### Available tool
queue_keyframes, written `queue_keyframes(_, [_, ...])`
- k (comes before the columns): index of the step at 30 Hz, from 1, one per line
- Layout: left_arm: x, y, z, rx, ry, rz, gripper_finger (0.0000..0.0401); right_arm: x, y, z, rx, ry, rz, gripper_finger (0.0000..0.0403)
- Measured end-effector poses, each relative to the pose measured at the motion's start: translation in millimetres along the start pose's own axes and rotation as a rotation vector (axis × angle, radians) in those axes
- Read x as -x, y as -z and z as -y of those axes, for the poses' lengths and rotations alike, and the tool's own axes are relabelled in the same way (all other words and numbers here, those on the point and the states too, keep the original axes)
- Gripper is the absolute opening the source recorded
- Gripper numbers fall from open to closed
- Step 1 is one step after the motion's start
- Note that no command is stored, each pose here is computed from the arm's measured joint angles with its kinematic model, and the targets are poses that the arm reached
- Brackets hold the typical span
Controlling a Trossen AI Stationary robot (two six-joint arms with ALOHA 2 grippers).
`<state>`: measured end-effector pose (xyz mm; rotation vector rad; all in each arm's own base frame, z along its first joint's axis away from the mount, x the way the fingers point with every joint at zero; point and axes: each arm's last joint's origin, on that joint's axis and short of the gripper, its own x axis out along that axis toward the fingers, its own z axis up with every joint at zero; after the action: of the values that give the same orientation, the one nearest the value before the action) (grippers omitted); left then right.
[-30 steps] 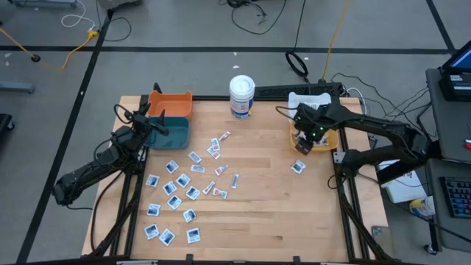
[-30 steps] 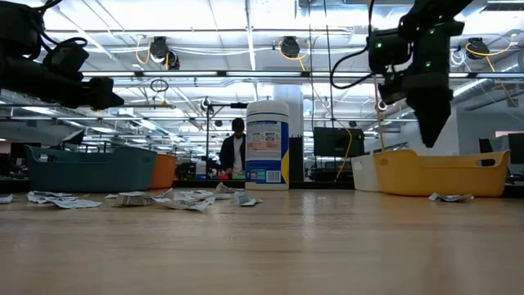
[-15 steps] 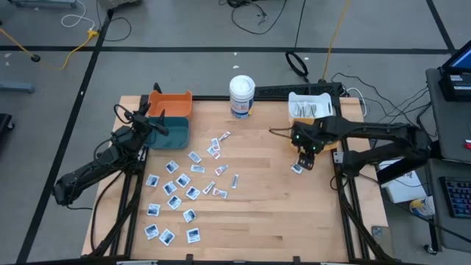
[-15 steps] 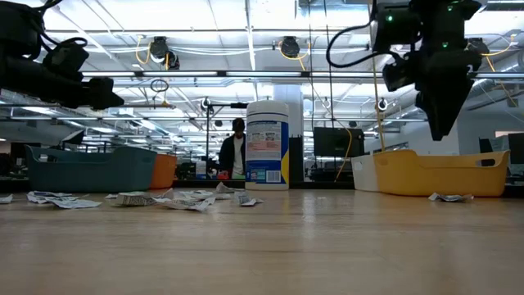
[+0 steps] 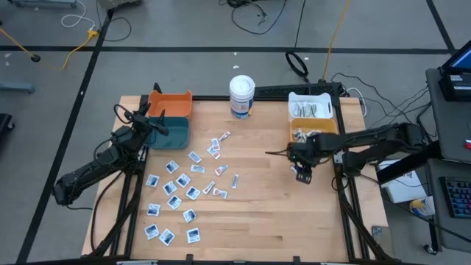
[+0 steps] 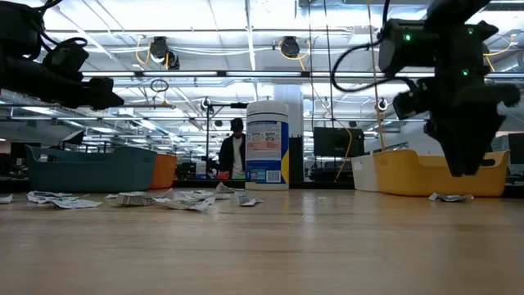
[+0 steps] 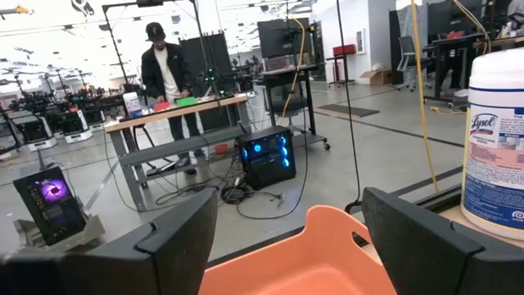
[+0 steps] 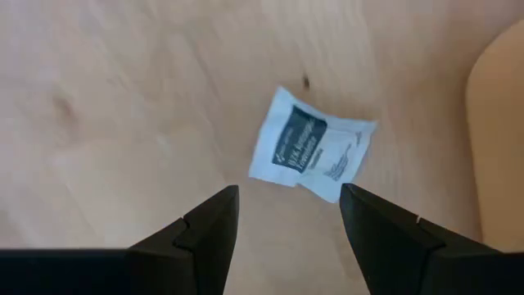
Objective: Pick & Place First Aid Supplies
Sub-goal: Put the black pad into the yellow bin
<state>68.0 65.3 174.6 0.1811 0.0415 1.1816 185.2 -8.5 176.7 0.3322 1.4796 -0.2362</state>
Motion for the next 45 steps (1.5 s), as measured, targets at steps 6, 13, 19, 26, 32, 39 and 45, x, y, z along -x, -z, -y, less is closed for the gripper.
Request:
queue_keyframes(6, [0.0, 0.1, 0.0, 0.000, 0.000, 0.000, 0.0308, -20.6, -1.3, 1.5, 0.012, 0.066, 0.007, 0.0208])
queue_keyframes(13, [0.0, 0.0, 0.0, 0.000, 0.000, 0.000, 0.0308, -36.7, -5.4, 0.4, 0.022, 0.048, 0.004, 0.0203])
queue_keyframes(19, [0.0, 0.0, 0.0, 0.000, 0.000, 0.000, 0.0308, -39.7, -4.6, -0.3, 0.019, 0.032, -0.010, 0.0143])
queue_keyframes(26, [0.0, 0.0, 0.0, 0.000, 0.000, 0.000, 0.0308, -37.0, -4.4, -1.4, -0.076, -0.007, 0.011, 0.0024])
queue_keyframes(32, [0.0, 0.0, 0.0, 0.000, 0.000, 0.000, 0.0308, -23.3, -1.4, -1.7, -0.245, -0.029, 0.026, 0.0033])
queue_keyframes(39, [0.0, 0.0, 0.0, 0.000, 0.000, 0.000, 0.0308, 4.6, 5.5, -0.6, -0.460, -0.016, 0.013, 0.0032])
queue_keyframes(45, [0.0, 0.0, 0.0, 0.000, 0.000, 0.000, 0.0308, 18.7, 16.2, 2.3, -0.690, -0.001, -0.008, 0.0015])
